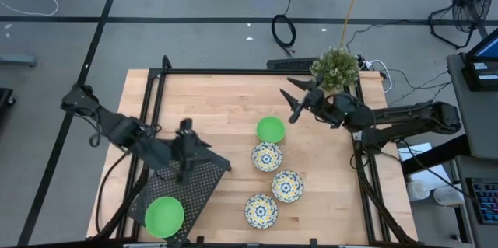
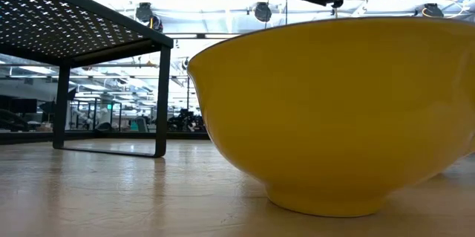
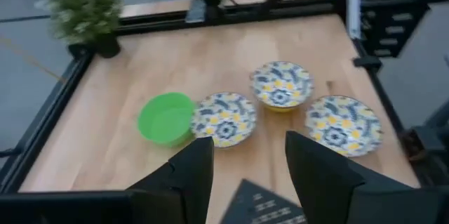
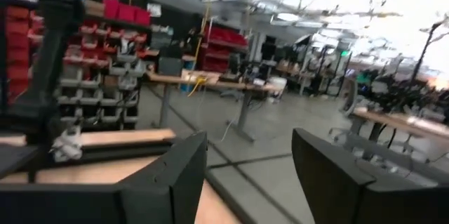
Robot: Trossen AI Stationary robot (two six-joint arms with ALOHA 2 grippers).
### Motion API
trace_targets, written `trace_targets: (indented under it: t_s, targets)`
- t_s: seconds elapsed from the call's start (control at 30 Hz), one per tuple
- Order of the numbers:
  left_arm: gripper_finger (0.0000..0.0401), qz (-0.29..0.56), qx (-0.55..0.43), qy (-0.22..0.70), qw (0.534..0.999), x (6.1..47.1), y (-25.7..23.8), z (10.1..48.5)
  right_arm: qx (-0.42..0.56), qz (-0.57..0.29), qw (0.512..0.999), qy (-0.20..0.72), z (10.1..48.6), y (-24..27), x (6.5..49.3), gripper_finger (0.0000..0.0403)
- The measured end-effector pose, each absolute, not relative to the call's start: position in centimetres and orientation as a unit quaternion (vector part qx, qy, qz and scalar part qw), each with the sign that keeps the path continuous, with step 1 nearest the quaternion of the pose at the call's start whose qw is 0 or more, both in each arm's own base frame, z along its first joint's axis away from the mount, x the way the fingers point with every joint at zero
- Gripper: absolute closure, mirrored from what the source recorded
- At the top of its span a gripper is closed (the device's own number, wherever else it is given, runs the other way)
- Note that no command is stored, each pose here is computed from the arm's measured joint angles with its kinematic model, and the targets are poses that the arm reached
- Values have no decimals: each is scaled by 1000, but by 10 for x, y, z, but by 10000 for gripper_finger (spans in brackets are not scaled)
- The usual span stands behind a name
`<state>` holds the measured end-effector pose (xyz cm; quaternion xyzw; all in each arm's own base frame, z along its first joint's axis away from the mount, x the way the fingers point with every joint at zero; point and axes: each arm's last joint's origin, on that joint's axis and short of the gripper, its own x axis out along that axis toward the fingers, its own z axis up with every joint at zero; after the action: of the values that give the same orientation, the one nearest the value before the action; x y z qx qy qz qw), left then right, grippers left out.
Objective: Pick & Place Mini bowls
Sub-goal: Stack the green bowl on the green bowls on the shelf
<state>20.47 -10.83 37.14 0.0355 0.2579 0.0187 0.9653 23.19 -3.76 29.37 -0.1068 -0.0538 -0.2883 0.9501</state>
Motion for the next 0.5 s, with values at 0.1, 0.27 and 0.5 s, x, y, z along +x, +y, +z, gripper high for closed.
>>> trace_targets:
  t_s: [0.1,0.27,0.5]
  targets:
    - [219,26,10,214,977,179,-86,356,-86,-258,962,-32,291,-37,231,206]
    - [219,49,-39,112,992,134,-49,344,-35,-230,971,48,289,-42,247,207]
    - [219,50,-30,21,998,92,-27,344,38,-297,932,206,264,-58,267,207]
